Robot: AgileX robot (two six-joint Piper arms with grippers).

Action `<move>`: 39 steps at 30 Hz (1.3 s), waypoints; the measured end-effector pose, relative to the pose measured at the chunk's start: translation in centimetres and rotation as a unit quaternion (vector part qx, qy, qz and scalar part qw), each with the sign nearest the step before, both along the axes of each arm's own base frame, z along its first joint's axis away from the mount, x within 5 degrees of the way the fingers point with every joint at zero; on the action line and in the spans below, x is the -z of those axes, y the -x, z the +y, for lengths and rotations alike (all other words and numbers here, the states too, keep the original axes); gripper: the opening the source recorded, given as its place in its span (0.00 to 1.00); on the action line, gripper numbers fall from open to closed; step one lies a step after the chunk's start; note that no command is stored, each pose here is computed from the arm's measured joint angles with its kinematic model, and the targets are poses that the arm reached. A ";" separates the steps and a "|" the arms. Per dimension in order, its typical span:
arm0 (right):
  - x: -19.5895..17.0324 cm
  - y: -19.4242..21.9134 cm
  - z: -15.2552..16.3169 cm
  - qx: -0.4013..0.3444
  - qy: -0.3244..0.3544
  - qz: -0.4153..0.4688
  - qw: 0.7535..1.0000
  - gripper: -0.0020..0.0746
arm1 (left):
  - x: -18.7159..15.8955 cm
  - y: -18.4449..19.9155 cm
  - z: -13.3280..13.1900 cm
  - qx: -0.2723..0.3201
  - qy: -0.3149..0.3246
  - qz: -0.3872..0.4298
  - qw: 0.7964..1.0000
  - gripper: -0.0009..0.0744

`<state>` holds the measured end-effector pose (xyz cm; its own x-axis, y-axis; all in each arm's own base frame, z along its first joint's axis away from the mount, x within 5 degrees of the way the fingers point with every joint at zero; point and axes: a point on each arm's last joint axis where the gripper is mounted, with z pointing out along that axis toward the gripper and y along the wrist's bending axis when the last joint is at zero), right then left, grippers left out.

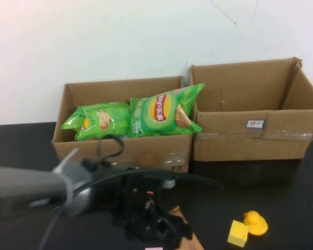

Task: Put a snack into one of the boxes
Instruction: Pick up the biscuit

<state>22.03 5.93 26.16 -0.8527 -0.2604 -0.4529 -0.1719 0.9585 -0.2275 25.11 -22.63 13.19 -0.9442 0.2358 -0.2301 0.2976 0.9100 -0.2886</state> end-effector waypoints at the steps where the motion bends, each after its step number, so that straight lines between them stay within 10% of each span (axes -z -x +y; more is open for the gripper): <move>1: -0.5 0.3 -0.2 0.001 -0.002 -0.008 1.000 0.03 | 0.7 -0.4 -0.4 -0.004 -0.003 0.007 1.000 0.68; 6: -1.9 1.4 -0.7 0.004 -0.005 -0.033 0.999 0.03 | 2.9 -2.8 -2.5 -0.026 -0.008 0.034 0.999 0.90; 21: -2.3 2.2 -1.3 0.012 0.012 -0.027 0.999 0.03 | 7.3 -6.2 -5.6 -0.043 -0.060 0.105 0.992 0.91; 29: -2.3 2.2 -1.3 0.012 0.013 -0.028 0.999 0.03 | 7.5 -6.4 -5.7 -0.036 -0.065 0.102 0.992 0.59; 39: -2.3 2.2 -1.3 0.011 0.014 -0.028 0.999 0.03 | 5.6 -6.6 -6.1 -0.005 -0.061 0.096 0.994 0.46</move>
<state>19.87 4.59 28.47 -0.8316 -0.2540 -0.4940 -0.1361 0.9554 -0.2622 31.71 -28.71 7.60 -0.9702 0.2416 -0.0164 0.2390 0.9443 -0.2261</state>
